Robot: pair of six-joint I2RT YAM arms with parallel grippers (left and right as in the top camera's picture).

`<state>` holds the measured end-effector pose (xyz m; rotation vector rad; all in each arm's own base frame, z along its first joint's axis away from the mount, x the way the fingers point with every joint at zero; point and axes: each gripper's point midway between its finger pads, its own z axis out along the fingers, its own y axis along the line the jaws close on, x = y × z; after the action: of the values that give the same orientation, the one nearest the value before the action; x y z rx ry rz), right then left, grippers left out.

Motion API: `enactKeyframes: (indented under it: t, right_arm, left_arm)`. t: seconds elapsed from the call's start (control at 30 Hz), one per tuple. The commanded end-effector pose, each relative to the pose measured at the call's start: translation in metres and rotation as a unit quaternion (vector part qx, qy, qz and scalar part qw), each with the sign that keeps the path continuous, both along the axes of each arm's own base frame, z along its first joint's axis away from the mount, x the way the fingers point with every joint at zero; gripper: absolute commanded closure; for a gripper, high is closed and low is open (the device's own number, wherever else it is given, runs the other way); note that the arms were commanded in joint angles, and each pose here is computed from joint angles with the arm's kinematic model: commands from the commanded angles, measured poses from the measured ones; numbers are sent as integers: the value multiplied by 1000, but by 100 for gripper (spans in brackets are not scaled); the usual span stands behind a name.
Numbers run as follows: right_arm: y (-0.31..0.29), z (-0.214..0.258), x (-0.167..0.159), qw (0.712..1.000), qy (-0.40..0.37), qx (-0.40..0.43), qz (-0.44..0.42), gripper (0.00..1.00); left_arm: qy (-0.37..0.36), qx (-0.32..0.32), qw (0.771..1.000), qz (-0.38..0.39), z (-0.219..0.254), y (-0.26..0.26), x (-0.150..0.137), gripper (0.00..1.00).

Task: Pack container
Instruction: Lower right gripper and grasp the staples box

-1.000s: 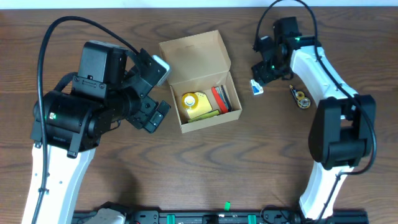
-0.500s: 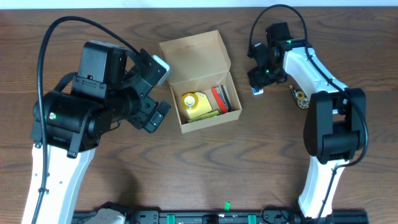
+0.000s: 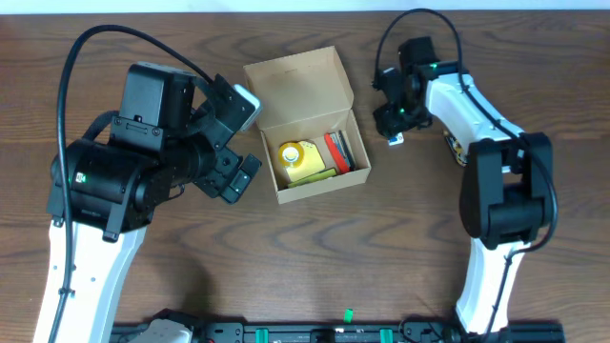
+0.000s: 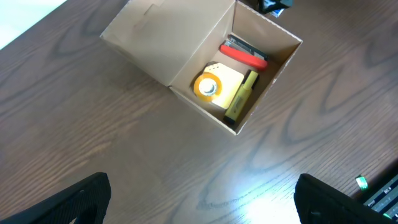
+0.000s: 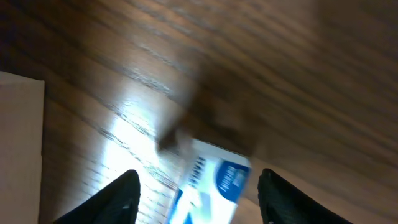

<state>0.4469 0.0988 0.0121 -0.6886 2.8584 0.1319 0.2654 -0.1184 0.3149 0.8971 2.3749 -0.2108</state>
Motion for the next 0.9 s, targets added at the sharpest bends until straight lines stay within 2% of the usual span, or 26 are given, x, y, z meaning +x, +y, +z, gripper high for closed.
enactKeyframes:
  t: [0.0,0.13,0.33,0.47,0.63,0.87]
  right_arm:
    - [4,-17,-6,1000,20,-5,-10,42]
    - [-9,-17,-3,998,11,-50,-42,43]
    - [-11,-18,-4,997,13,-53,-46,44]
    - [-11,-18,-4,997,13,-53,-46,51]
    - [-11,-18,-5,997,15,-54,-46,66]
    - [-10,-18,-5,997,16,-51,-64,71]
  left_arm:
    - [-8,2,1000,-1,5,1,1,5]
    - [-8,2,1000,-1,5,1,1,5]
    - [-8,2,1000,-1,5,1,1,5]
    - [-8,2,1000,-1,5,1,1,5]
    - [-8,2,1000,-1,5,1,1,5]
    - [-8,2,1000,-1,5,1,1,5]
